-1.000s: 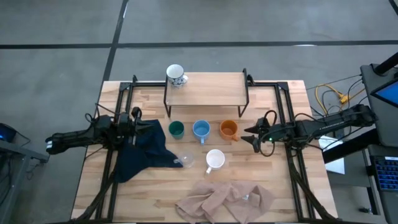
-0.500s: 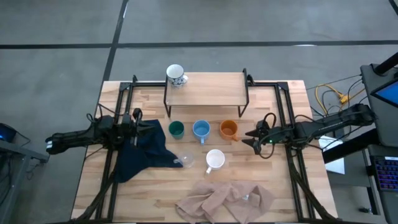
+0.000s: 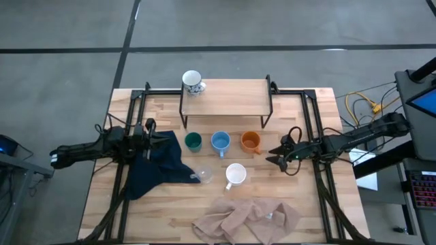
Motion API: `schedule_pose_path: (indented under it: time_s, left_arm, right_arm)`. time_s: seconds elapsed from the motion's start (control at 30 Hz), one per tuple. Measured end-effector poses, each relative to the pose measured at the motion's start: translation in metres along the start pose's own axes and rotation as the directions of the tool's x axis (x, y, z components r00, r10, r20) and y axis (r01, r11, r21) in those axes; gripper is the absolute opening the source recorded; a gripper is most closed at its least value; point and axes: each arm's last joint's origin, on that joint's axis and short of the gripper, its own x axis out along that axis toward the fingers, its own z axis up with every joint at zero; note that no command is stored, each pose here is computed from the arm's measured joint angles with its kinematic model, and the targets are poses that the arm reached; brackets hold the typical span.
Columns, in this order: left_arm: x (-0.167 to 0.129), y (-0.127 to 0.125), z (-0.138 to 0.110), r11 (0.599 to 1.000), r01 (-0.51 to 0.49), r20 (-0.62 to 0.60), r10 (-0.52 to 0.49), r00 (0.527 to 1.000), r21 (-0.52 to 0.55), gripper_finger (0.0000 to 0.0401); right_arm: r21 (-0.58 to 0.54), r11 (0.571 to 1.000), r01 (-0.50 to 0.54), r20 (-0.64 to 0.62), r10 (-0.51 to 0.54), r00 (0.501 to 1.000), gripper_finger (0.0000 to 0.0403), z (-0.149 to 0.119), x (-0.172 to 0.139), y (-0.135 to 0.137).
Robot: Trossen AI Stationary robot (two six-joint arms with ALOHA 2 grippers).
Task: Stack small to large cups/mugs on shelf
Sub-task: Put the orange mug on the shelf
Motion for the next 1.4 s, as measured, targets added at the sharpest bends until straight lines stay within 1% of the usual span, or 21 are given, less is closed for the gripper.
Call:
schedule_pose_path:
  time_s: [0.13,0.3,0.5,0.63,0.77,0.93,1.0,1.1,1.17,1.3,1.4]
  left_arm:
    - [0.0,0.0,0.0,1.0,0.0,-0.001,0.0,1.0,0.0,0.0]
    - [0.0,0.0,-0.001,1.0,-0.007,-0.004,0.007,1.0,0.0,0.0]
    - [0.0,0.0,-0.001,1.0,-0.01,-0.004,0.01,1.0,0.0,0.0]
    - [0.0,0.001,-0.001,1.0,-0.011,-0.004,0.011,1.0,0.002,0.0]
    - [0.0,0.001,-0.003,1.0,-0.013,-0.009,0.013,1.0,0.003,0.0]
    - [0.001,0.001,-0.005,1.0,-0.012,-0.006,0.012,1.0,0.001,0.0]
    - [0.001,0.001,-0.005,1.0,-0.012,-0.008,0.012,1.0,0.0,0.0]
    - [0.001,0.001,-0.005,1.0,-0.012,-0.003,0.012,1.0,0.0,0.0]
    - [0.001,0.001,-0.004,1.0,-0.011,0.003,0.011,1.0,0.0,0.0]
    - [0.001,0.001,-0.003,1.0,-0.008,0.016,0.008,1.0,0.001,0.0]
    - [0.001,0.001,-0.003,1.0,-0.008,0.016,0.008,1.0,0.001,0.0]
  right_arm:
    - [0.012,0.998,-0.064,-0.001,0.064,0.998,0.0244,-0.001,-0.003,0.009]
    - [0.042,0.994,-0.102,-0.034,0.103,0.994,0.0244,-0.008,-0.005,0.015]
    - [0.039,0.989,-0.14,0.027,0.139,0.99,0.0244,-0.009,-0.009,0.023]
    - [0.002,0.994,-0.106,0.064,0.106,0.992,0.0244,-0.01,-0.008,0.023]
    - [-0.077,0.996,-0.05,0.051,0.054,0.997,0.0244,-0.014,-0.002,0.021]
    - [-0.167,0.983,0.073,0.028,-0.069,0.997,0.0244,-0.024,0.011,0.015]
    - [-0.182,0.976,0.122,0.055,-0.114,0.992,0.0244,-0.026,0.017,0.014]
    - [-0.168,0.973,0.158,0.139,-0.136,0.981,0.0244,-0.025,0.023,0.017]
    - [-0.174,0.971,0.165,0.171,-0.136,0.976,0.0244,-0.021,0.026,0.023]
    - [-0.211,0.961,0.178,0.167,-0.144,0.975,0.0244,-0.019,0.031,0.031]
    - [-0.217,0.958,0.185,0.161,-0.152,0.975,0.0244,-0.019,0.034,0.033]
